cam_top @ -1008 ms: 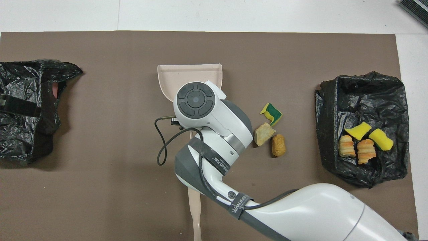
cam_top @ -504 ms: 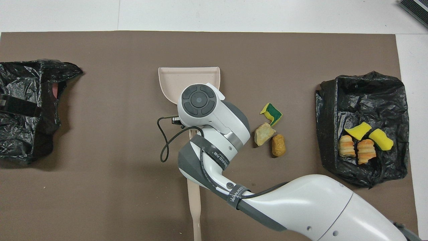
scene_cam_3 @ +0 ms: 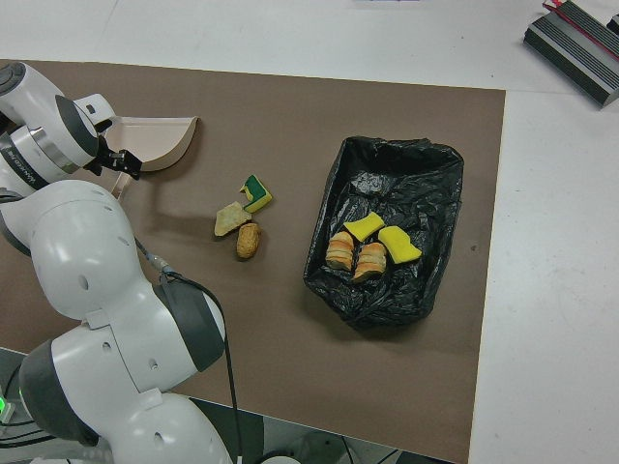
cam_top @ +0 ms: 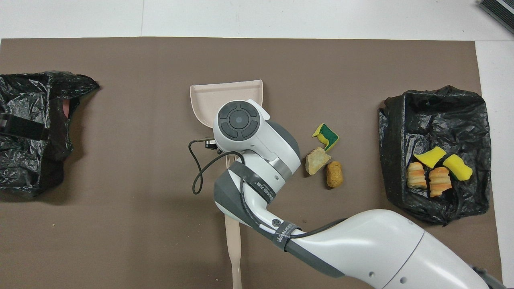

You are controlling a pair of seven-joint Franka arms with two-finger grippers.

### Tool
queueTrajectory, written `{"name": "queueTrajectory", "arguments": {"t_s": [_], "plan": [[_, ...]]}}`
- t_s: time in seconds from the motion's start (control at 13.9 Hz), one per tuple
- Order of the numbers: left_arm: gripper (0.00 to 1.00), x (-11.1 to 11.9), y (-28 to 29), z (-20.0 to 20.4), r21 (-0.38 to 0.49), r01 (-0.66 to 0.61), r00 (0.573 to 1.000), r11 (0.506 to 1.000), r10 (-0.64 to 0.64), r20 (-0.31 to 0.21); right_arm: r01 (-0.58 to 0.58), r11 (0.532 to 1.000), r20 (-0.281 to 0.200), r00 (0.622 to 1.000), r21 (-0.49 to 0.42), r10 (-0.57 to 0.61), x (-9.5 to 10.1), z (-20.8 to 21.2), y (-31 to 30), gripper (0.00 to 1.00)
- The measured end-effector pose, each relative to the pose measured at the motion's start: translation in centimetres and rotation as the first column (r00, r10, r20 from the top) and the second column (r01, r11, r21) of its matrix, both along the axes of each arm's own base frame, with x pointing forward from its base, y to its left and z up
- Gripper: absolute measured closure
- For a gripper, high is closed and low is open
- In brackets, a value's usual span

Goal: Sweep and dump trash in bin
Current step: 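Bring the empty dustpan back and set it on the table, then reach the left gripper to the dustpan handle and grasp it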

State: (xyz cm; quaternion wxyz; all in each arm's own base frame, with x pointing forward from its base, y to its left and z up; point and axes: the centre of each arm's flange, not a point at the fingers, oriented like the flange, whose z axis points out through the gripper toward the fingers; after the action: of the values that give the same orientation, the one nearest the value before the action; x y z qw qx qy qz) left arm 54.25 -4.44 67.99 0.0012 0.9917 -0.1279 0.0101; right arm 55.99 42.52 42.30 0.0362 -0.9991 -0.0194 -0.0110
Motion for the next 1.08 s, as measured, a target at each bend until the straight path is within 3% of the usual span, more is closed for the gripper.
{"name": "queueTrajectory", "arguments": {"t_s": [0.14,0.36,0.5,0.72,0.94,1.08], "plan": [[0.00,-0.1,-0.3,0.0,0.000,0.006,1.000,1.000,-0.006,-0.004,-0.038,0.999,-0.042,0.998,0.010,0.038,-3.0,3.6,-0.5,0.00],[0.00,-0.2,-1.1,-0.2,0.000,0.021,1.000,1.000,-0.021,-0.009,-0.084,0.996,-0.097,0.992,-0.005,0.083,-9.9,6.8,-0.8,0.00],[0.00,-0.2,-2.9,-0.6,-0.001,0.053,0.999,0.999,-0.053,0.001,-0.102,0.995,-0.142,0.985,-0.008,0.099,-14.4,6.0,-0.6,0.00],[0.00,-0.4,-8.1,-2.9,-0.005,0.095,0.995,0.995,-0.095,0.025,-0.145,0.989,-0.155,0.977,0.005,0.144,-20.4,3.2,-0.1,0.00],[0.00,-0.6,-15.0,-8.3,-0.022,0.086,0.994,0.996,-0.085,0.063,-0.192,0.981,-0.162,0.969,-0.021,0.186,-26.0,-1.0,1.5,0.00],[0.00,-1.5,-18.4,-12.4,-0.031,0.072,0.996,0.997,-0.070,0.062,-0.200,0.979,-0.161,0.968,-0.032,0.192,-28.7,-3.7,1.9,0.00]]}}
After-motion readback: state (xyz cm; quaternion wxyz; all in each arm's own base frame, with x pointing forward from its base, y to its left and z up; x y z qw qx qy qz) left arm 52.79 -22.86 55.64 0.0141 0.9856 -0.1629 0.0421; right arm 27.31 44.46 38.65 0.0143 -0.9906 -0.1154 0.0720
